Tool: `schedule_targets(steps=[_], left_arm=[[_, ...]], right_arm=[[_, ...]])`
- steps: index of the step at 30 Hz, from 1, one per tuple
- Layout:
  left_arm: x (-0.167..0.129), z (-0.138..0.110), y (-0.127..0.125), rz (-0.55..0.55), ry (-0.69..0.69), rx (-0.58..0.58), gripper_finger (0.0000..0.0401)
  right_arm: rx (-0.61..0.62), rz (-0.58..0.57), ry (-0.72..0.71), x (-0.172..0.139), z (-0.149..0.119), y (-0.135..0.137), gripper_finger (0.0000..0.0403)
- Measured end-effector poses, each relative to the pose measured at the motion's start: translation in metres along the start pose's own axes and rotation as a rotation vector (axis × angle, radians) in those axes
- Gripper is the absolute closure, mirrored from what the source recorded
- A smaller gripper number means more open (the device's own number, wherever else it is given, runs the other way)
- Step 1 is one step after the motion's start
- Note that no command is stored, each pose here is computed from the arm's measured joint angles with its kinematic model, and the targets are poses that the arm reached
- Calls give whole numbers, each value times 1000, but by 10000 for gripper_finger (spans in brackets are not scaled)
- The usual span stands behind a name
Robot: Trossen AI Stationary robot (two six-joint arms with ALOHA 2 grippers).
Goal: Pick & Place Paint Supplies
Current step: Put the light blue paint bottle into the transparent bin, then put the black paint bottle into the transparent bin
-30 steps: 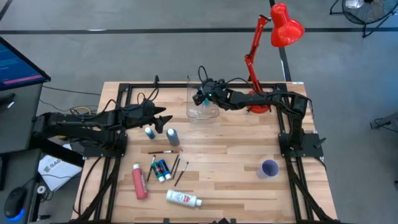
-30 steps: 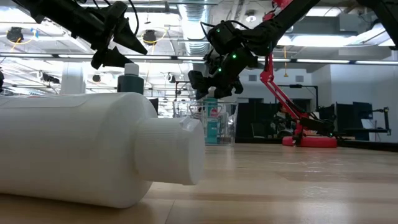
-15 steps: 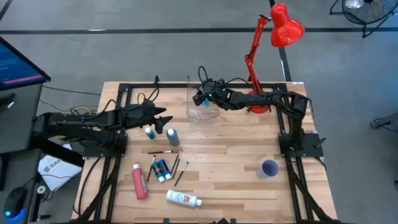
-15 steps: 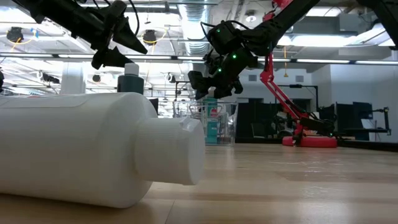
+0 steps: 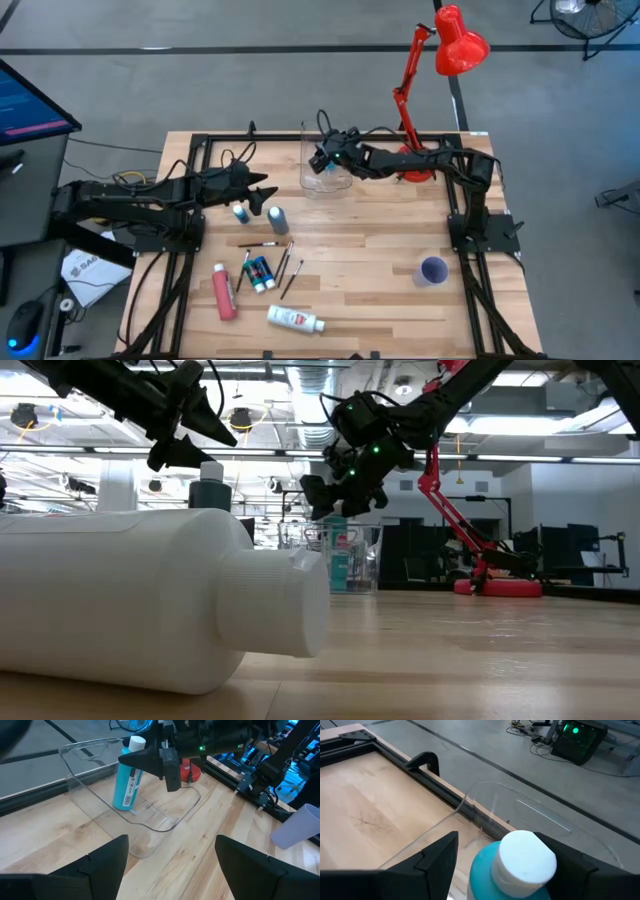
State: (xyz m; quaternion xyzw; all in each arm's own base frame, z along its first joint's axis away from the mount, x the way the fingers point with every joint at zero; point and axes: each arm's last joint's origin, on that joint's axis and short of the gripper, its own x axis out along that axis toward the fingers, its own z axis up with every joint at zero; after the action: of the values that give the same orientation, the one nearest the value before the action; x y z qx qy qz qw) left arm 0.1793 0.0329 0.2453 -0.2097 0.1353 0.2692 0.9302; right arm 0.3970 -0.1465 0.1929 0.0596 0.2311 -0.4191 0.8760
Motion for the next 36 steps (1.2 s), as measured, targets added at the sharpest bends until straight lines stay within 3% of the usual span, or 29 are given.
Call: schedule_targets(steps=[5, 13, 15, 25, 36], left_arm=[[0, 0, 0, 0, 0, 0, 107], [0, 0, 0, 0, 0, -12, 107], [0, 0, 0, 0, 0, -15, 107], [0, 0, 0, -5, 3, -18, 107], [0, 0, 0, -8, 5, -18, 107]], right_arm=[[4, 18, -19, -2, 1, 5, 135], [-1, 3, -24, -4, 0, 7, 20], [4, 6, -24, -4, 0, 8, 8], [15, 29, -29, -33, 19, 6, 49], [95, -31, 107, -44, 15, -10, 52]])
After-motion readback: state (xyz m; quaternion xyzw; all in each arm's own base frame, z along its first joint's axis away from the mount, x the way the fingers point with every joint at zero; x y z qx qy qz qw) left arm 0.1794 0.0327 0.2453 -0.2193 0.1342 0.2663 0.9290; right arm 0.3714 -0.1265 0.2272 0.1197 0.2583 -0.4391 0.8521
